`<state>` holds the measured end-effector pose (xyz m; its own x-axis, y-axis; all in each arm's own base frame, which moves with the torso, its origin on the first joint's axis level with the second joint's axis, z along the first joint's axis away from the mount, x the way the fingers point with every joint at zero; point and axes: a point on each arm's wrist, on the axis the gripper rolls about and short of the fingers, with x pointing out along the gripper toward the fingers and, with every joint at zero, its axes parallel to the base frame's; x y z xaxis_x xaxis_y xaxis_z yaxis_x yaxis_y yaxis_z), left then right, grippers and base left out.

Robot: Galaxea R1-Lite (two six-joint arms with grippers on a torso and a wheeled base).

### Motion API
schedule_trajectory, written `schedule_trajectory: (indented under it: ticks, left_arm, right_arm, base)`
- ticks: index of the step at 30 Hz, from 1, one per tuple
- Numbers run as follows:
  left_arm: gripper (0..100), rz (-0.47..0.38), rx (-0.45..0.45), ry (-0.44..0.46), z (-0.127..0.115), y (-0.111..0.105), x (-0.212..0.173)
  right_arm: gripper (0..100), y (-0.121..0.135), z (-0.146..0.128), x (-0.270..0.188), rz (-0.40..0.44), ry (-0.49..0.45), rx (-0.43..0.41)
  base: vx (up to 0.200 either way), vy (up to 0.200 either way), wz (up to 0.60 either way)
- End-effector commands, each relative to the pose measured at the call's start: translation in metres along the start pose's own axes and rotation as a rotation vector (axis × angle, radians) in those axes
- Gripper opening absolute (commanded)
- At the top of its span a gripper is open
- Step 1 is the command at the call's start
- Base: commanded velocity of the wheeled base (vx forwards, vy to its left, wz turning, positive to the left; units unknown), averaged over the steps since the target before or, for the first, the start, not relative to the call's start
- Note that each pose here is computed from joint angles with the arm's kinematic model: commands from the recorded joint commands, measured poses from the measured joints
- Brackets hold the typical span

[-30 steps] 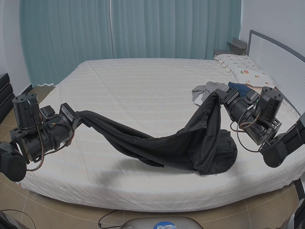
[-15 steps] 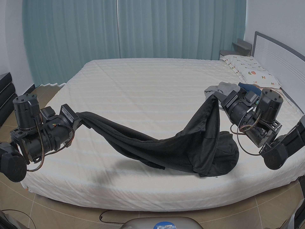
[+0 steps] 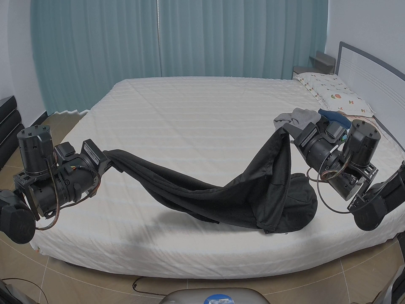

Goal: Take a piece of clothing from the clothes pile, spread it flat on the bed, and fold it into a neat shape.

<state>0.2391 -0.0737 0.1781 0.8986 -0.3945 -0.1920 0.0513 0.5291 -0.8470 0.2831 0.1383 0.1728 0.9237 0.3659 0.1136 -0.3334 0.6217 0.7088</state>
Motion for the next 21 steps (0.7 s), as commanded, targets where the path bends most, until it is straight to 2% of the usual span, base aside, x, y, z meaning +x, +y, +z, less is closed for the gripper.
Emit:
schedule_trajectory:
  ticks: [1,9,15,16,17,21]
  left_arm:
    - [0,-0.009,0.002,-0.002,0.0,-0.002,-0.003]
    - [0,-0.059,0.017,-0.034,0.006,-0.015,-0.019]
    - [0,-0.11,0.045,-0.068,0.016,-0.037,-0.041]
    - [0,-0.11,0.045,-0.068,0.016,-0.037,-0.041]
    - [0,-0.115,0.053,-0.092,0.025,-0.045,-0.044]
    - [0,-0.091,0.07,-0.126,0.038,-0.051,-0.046]
  right_arm:
    - [0,0.01,0.0,-0.008,0.041,-0.005,-0.006]
    - [0,0.029,0.018,-0.025,0.102,-0.055,-0.006]
    - [0,0.057,0.063,-0.053,0.187,-0.193,-0.041]
    - [0,0.057,0.063,-0.053,0.187,-0.193,-0.041]
    - [0,0.065,0.076,-0.057,0.196,-0.216,-0.068]
    - [0,0.08,0.098,-0.062,0.21,-0.249,-0.084]
  base:
    - [-0.2,0.0,0.0]
    - [-0.2,0.0,0.0]
    - [0.0,0.0,0.0]
    - [0.0,0.0,0.0]
    - [0.0,0.0,0.0]
    - [0.0,0.0,0.0]
